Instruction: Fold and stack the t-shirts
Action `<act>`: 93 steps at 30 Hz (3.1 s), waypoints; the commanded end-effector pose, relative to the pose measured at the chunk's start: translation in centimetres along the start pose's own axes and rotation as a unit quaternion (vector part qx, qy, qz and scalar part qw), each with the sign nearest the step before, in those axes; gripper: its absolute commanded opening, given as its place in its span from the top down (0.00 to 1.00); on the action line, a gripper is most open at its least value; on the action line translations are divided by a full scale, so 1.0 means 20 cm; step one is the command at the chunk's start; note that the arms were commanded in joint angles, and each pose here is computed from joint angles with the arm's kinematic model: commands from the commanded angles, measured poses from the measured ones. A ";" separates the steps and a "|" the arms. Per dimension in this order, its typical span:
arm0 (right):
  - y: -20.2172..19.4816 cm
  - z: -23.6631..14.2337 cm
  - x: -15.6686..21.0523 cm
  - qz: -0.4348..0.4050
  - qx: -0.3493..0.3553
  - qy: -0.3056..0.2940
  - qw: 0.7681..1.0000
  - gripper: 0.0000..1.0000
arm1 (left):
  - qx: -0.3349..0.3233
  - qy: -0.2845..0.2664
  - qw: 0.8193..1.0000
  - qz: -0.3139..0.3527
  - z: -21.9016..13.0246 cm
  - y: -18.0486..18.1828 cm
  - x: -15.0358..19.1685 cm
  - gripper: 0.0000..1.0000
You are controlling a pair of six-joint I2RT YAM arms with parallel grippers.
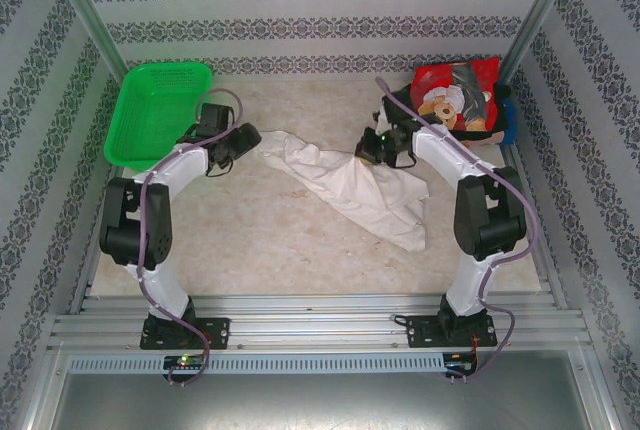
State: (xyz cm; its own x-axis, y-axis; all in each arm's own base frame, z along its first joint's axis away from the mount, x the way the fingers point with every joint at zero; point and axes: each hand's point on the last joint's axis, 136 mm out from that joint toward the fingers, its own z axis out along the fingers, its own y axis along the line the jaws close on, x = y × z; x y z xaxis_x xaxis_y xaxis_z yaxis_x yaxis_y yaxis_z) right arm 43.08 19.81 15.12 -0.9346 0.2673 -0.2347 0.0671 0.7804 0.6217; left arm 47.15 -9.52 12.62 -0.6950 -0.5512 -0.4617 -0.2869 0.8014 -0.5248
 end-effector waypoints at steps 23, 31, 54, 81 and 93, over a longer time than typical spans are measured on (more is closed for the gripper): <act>0.81 -0.46 0.40 -0.099 -0.227 0.116 0.962 1.00 | 0.055 -0.173 0.979 0.093 -0.73 -0.17 -0.11 0.04; 0.89 0.03 0.69 -0.056 -0.219 0.221 0.949 0.79 | 0.022 -0.184 0.979 0.087 -0.79 -0.08 -0.09 0.03; -0.17 -0.35 0.62 -0.021 -0.005 0.106 0.994 0.27 | -0.009 0.203 0.961 0.188 -0.28 -0.19 0.80 0.09; -0.08 -0.60 0.61 -0.105 -0.058 -0.054 0.991 0.02 | -0.020 0.287 0.927 0.240 -0.11 0.06 1.04 0.43; -0.19 -0.55 0.66 -0.090 -0.023 -0.039 0.995 0.02 | -0.007 0.264 0.933 0.245 -0.13 -0.04 0.92 0.98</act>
State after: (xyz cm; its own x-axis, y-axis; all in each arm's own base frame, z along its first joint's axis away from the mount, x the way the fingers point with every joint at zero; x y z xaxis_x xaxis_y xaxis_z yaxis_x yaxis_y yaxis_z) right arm 26.97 14.99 18.90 -0.8951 0.1598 -0.4162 -0.1510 0.7698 0.6202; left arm 31.16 -19.13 2.98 -0.9876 0.0707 -0.1398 0.1111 0.9454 -0.3063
